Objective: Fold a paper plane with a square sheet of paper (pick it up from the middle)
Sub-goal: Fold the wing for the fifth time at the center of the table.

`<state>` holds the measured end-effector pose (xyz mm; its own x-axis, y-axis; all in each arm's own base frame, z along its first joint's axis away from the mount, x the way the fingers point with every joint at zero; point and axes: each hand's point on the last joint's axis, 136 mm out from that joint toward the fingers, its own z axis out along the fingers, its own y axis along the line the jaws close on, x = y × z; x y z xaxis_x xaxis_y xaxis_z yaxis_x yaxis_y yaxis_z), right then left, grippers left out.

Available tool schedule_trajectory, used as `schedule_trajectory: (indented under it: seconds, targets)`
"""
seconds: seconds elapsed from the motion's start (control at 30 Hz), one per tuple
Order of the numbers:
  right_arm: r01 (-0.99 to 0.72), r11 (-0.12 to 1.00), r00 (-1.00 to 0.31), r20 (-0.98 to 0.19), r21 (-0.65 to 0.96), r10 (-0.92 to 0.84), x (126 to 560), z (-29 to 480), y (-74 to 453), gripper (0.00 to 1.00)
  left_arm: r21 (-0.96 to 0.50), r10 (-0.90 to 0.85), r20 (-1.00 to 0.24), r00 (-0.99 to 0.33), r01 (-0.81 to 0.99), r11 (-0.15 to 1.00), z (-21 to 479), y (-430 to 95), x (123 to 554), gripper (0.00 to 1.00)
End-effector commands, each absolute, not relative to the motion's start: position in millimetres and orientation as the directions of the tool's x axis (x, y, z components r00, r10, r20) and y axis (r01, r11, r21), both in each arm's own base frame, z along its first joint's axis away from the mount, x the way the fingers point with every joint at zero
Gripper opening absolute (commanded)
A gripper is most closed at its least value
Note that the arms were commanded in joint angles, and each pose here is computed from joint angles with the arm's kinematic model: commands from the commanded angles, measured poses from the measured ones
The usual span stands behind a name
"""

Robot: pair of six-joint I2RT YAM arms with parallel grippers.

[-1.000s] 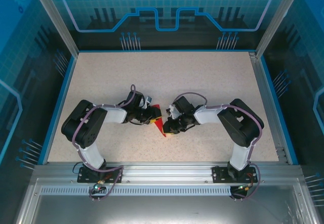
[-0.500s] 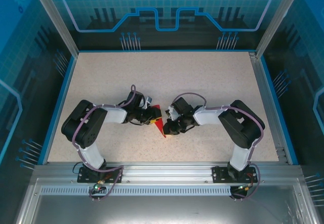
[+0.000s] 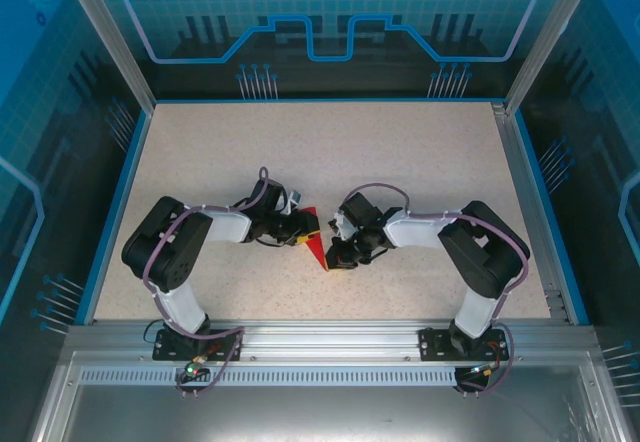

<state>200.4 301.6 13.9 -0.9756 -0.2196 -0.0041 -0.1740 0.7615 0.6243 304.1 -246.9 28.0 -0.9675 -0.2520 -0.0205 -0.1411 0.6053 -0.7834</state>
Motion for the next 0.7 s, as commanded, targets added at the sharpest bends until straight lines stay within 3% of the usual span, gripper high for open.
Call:
schedule_trajectory:
  seconds: [0.0,0.27,0.5,0.67]
  targets:
    - [-0.174,0.796,-0.953,0.105,0.580,-0.285,172,-7,294,0.05,-0.735,-0.245,0.027,-0.969,-0.185,0.653,6,-240,293,0.41]
    - [-0.243,0.844,-0.922,0.156,0.479,-0.354,150,-25,273,0.08,-0.726,-0.250,0.036,-0.968,-0.197,0.659,3,-238,291,0.40]
    - [-0.239,0.814,-0.963,-0.022,0.529,-0.268,181,25,281,0.16,-0.724,-0.250,0.036,-0.968,-0.198,0.661,2,-238,290,0.40]
    - [-0.158,0.696,-0.987,-0.101,0.700,-0.123,209,61,298,0.15,-0.724,-0.248,0.036,-0.968,-0.196,0.661,2,-238,290,0.40]
